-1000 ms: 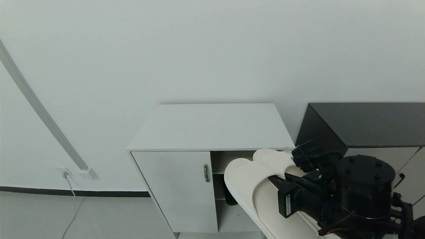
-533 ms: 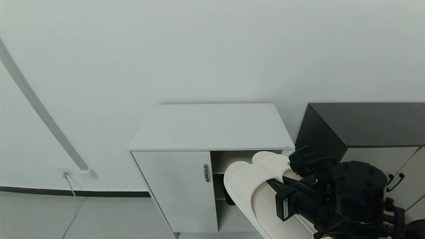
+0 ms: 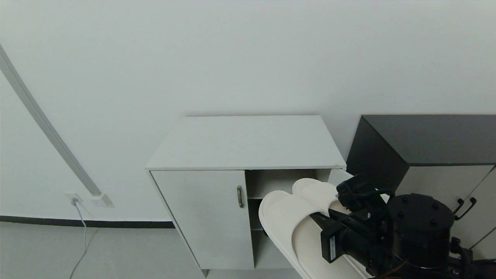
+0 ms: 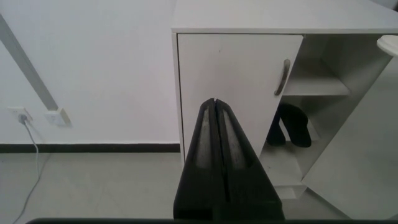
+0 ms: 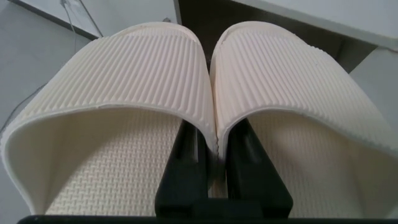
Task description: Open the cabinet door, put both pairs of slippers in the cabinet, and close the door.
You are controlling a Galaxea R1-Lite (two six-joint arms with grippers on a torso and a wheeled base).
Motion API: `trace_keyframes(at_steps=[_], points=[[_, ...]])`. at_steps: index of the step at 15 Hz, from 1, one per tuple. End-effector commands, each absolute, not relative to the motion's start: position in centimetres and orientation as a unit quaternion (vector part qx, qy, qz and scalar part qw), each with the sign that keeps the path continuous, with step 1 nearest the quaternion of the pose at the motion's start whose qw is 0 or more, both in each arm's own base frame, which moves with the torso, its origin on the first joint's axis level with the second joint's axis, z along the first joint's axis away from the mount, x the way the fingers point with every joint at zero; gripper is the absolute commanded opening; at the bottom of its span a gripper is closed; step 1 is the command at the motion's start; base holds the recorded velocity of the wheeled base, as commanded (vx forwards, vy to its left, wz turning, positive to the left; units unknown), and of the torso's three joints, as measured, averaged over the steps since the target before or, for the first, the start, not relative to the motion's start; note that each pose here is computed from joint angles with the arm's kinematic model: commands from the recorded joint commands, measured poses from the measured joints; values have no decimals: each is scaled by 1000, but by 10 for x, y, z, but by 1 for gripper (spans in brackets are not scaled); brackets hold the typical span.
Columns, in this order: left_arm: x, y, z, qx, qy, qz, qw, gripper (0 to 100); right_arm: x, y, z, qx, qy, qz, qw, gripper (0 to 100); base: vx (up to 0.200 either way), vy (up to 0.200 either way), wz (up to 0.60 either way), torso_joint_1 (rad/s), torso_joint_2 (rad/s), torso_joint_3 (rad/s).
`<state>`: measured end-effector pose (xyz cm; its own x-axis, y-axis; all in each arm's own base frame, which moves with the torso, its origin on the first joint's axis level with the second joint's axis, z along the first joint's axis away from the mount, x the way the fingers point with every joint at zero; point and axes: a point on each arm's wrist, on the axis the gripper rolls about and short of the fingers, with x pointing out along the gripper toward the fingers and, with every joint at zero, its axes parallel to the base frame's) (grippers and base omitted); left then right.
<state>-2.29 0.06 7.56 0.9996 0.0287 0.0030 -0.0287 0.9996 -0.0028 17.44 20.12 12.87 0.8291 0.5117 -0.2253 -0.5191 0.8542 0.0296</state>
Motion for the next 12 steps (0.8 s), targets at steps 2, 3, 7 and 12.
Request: trace_keyframes(at_steps=[2, 3, 7, 12], points=[[-23, 1, 76, -5, -1, 15, 1000, 0, 174, 202, 127, -18, 115, 271, 955, 0, 0, 0, 0, -156, 381, 207], [-23, 1, 76, -5, -1, 15, 1000, 0, 175, 203, 126, -19, 117, 271, 955, 0, 0, 0, 0, -173, 398, 227], [-23, 1, 76, -5, -1, 15, 1000, 0, 173, 202, 127, -8, 99, 272, 957, 0, 0, 0, 0, -218, 525, 293], [-23, 1, 76, -5, -1, 15, 1000, 0, 173, 202, 124, -11, 104, 272, 956, 0, 0, 0, 0, -221, 545, 323]])
